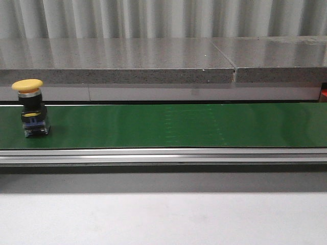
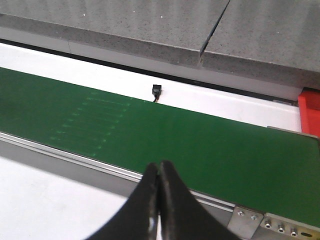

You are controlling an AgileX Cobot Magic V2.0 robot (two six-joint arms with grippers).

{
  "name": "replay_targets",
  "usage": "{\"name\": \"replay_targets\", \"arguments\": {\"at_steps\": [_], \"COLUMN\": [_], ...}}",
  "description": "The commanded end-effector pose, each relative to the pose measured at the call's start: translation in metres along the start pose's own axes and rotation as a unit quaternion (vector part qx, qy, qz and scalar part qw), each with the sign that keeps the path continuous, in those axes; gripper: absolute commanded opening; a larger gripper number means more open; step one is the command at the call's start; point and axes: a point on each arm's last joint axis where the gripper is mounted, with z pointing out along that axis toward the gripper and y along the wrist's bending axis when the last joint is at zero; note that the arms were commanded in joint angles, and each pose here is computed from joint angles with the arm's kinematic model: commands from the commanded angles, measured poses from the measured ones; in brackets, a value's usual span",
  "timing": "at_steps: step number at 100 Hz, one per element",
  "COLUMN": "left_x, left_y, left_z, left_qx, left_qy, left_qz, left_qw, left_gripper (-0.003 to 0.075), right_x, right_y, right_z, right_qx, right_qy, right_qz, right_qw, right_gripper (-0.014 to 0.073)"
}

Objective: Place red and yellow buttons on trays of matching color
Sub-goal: 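Return the left gripper to the pile and grasp a red button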

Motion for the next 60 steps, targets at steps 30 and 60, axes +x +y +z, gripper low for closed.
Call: {"name": "replay_targets", "arguments": {"at_steps": [30, 60], "left_x": [-0.011, -0.012], "left_y": [-0.002, -0.003], "left_z": [0.009, -0.004], "left_qx": [0.008, 0.013], "left_qy": [-0.009, -0.040], "left_qz": [-0.013, 0.008], "left_qw": [1.000, 0.999], "left_gripper": [0.0430, 0.0172], "right_x": [-0.012, -0.012], "right_y": [-0.001, -0.001], "right_z": [-0.002, -0.002], "right_qx": [0.006, 0.006], "right_qy": [-0.040, -0.040], "right_qz": [0.004, 0.004], "right_qw": [0.999, 0.999], "right_gripper": [-0.0066, -0.0066]}}
